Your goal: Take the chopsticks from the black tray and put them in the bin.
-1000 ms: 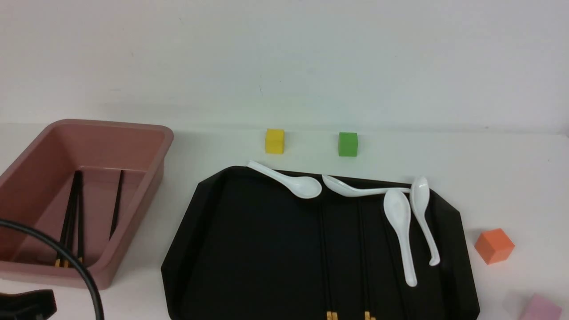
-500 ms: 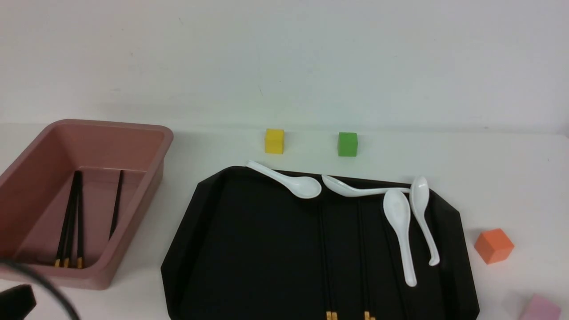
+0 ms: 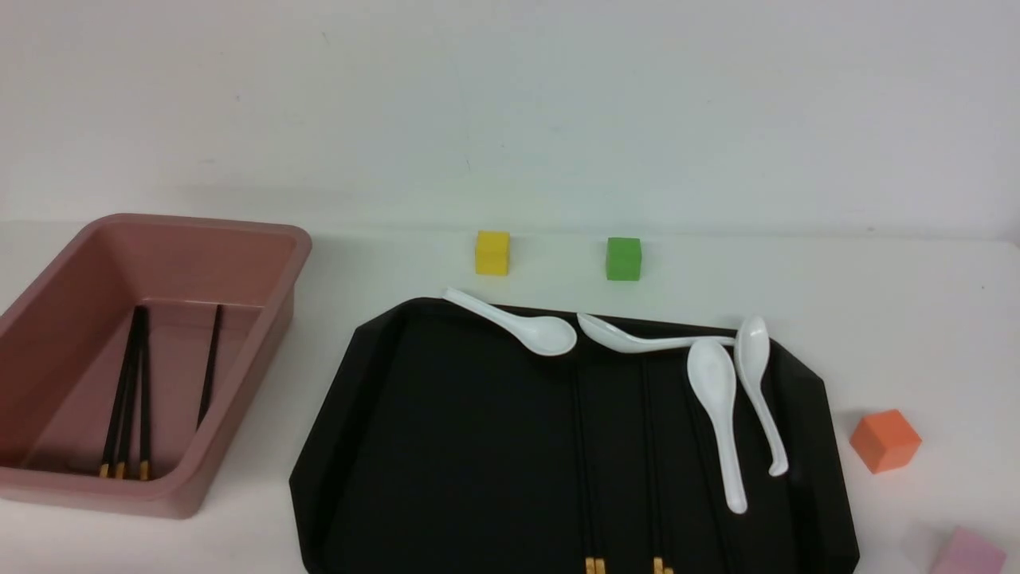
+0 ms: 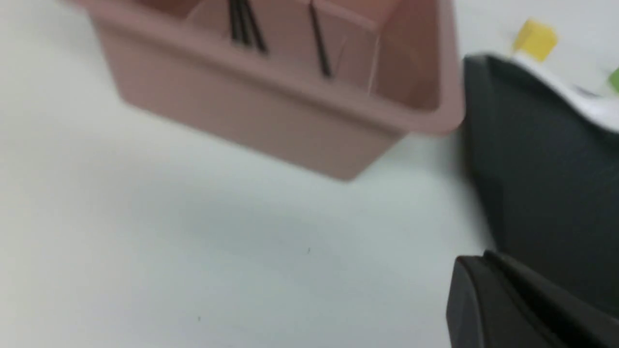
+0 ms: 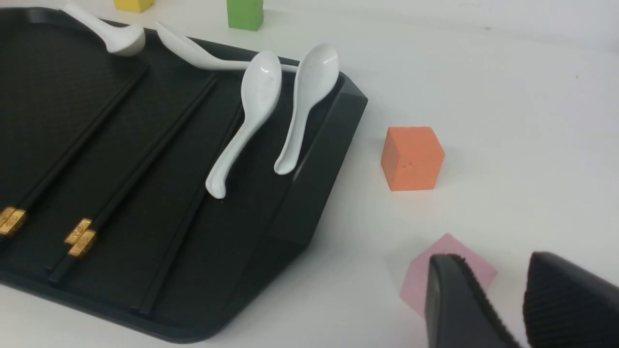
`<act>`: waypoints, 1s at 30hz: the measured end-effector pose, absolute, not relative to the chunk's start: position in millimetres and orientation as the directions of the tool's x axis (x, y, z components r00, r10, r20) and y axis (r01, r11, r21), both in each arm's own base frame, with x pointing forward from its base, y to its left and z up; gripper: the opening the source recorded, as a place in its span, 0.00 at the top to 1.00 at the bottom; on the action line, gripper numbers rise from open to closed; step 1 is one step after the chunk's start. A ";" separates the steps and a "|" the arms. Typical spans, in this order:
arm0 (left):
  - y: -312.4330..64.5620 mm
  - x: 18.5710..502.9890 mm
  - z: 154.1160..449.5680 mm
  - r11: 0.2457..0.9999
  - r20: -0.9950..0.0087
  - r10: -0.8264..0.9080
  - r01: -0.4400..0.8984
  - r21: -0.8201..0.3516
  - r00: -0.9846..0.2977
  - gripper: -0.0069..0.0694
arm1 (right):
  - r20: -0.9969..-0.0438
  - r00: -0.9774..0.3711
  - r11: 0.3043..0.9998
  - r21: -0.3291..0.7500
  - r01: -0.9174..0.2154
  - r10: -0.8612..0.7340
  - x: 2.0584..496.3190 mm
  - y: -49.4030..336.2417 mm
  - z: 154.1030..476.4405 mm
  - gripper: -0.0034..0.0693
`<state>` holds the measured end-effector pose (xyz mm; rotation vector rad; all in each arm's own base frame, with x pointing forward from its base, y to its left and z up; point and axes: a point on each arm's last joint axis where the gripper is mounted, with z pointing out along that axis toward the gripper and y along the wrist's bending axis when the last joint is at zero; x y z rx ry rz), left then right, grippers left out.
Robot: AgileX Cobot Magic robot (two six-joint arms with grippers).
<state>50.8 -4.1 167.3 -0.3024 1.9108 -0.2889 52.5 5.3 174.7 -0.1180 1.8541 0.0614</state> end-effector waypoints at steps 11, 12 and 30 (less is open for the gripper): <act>-6.4 51.7 168.8 0.940 -0.885 -0.326 -0.013 -0.341 -0.332 0.92 | -0.959 -0.279 0.993 -0.019 -0.113 -0.050 52.5 5.3 174.7 0.62; -6.4 51.7 168.8 0.940 -0.885 -0.326 -0.013 -0.341 -0.332 0.92 | -0.959 -0.279 0.993 -0.019 -0.113 -0.050 52.5 5.3 174.7 0.62; -6.3 51.7 168.8 0.940 -0.885 -0.325 -0.013 -0.340 -0.332 0.90 | -0.959 -0.279 0.993 -0.019 -0.113 -0.050 52.5 5.3 174.7 0.62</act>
